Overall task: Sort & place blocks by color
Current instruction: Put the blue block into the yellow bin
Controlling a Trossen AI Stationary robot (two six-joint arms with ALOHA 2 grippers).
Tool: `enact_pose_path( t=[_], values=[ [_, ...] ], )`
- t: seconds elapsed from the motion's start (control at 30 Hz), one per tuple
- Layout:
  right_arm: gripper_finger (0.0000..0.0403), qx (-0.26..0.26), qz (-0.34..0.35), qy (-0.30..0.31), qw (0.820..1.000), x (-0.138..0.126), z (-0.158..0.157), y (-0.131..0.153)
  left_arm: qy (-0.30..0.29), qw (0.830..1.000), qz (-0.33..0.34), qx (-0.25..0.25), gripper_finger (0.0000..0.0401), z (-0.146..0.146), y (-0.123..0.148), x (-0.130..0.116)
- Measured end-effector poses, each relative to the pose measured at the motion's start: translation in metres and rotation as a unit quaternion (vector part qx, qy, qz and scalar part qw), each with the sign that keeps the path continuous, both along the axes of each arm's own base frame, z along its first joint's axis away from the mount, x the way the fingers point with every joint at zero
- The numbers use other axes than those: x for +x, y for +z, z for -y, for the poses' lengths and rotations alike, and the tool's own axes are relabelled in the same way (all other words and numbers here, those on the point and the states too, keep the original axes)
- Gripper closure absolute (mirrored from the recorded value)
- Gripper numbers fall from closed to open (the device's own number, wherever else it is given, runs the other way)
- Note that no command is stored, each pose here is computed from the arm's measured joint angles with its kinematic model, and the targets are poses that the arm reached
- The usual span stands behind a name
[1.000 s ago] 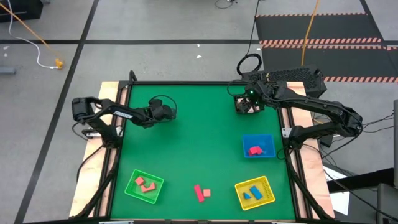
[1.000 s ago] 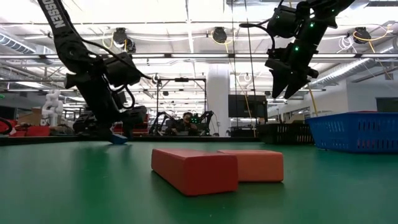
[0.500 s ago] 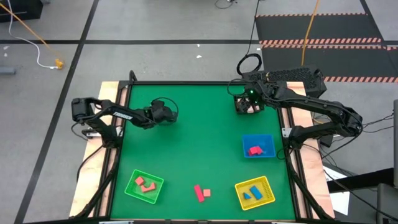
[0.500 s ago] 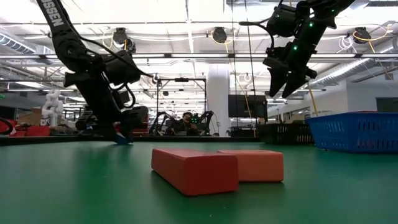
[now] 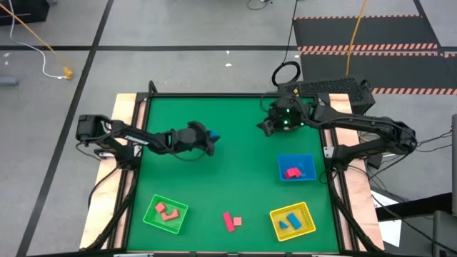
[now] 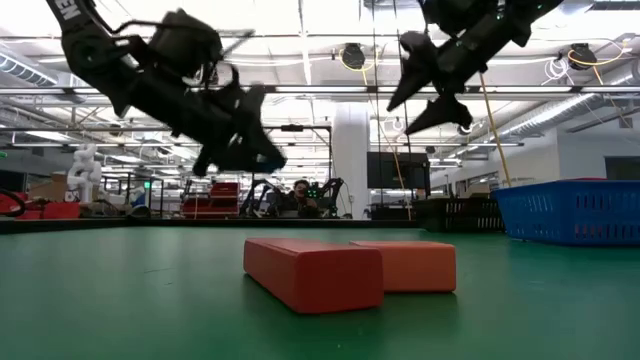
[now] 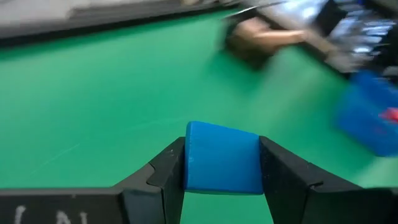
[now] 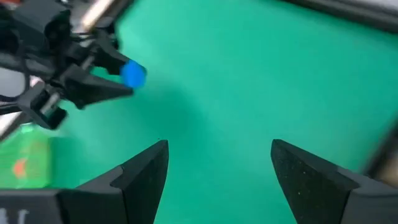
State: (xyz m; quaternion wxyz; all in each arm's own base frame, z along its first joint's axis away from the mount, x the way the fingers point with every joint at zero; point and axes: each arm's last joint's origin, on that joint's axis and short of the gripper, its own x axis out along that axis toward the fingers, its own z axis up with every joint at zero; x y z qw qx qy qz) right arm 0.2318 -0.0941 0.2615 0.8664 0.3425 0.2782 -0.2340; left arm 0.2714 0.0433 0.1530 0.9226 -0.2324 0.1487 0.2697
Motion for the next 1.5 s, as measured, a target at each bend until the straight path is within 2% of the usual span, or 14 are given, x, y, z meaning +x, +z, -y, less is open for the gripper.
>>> enact_pose_path(
  t=[0.23, 0.37, 0.53, 0.67, 0.97, 1.13, 1.33, 1.5],
  values=[
    [0.0126, 0.024, 0.054, 0.051, 0.997, 0.018, -0.037, 0.007, -0.089, 0.992, 0.043, 0.077, 0.0235, 0.029, 0.014, 0.008],
    [0.0126, 0.024, 0.09, 0.093, 0.991, 0.034, -0.06, 0.007, -0.12, 0.984, 0.034, 0.128, 0.0235, 0.042, 0.018, 0.011],
    [0.0126, 0.029, 0.135, 0.131, 0.982, 0.062, -0.082, -0.004, -0.155, 0.966, 0.029, 0.205, 0.0235, 0.059, 0.029, 0.018],
    [0.0126, 0.029, 0.153, 0.136, 0.978, 0.077, -0.085, -0.014, -0.177, 0.955, 0.033, 0.236, 0.0235, 0.07, 0.037, 0.022],
    [0.0126, 0.043, 0.184, 0.145, 0.971, 0.103, -0.087, -0.038, -0.185, 0.95, 0.036, 0.247, 0.0235, 0.074, 0.043, 0.025],
    [0.0132, 0.039, 0.209, 0.145, 0.966, 0.11, -0.087, -0.042, -0.186, 0.951, 0.031, 0.247, 0.0235, 0.074, 0.042, 0.025],
    [0.0163, 0.037, 0.212, 0.146, 0.966, 0.116, -0.086, -0.052, -0.187, 0.951, 0.024, 0.245, 0.0229, 0.074, 0.041, 0.025],
    [0.0208, 0.051, 0.207, 0.14, 0.967, 0.119, -0.086, -0.06, -0.19, 0.95, 0.014, 0.247, 0.0233, 0.074, 0.038, 0.024]
  ],
)
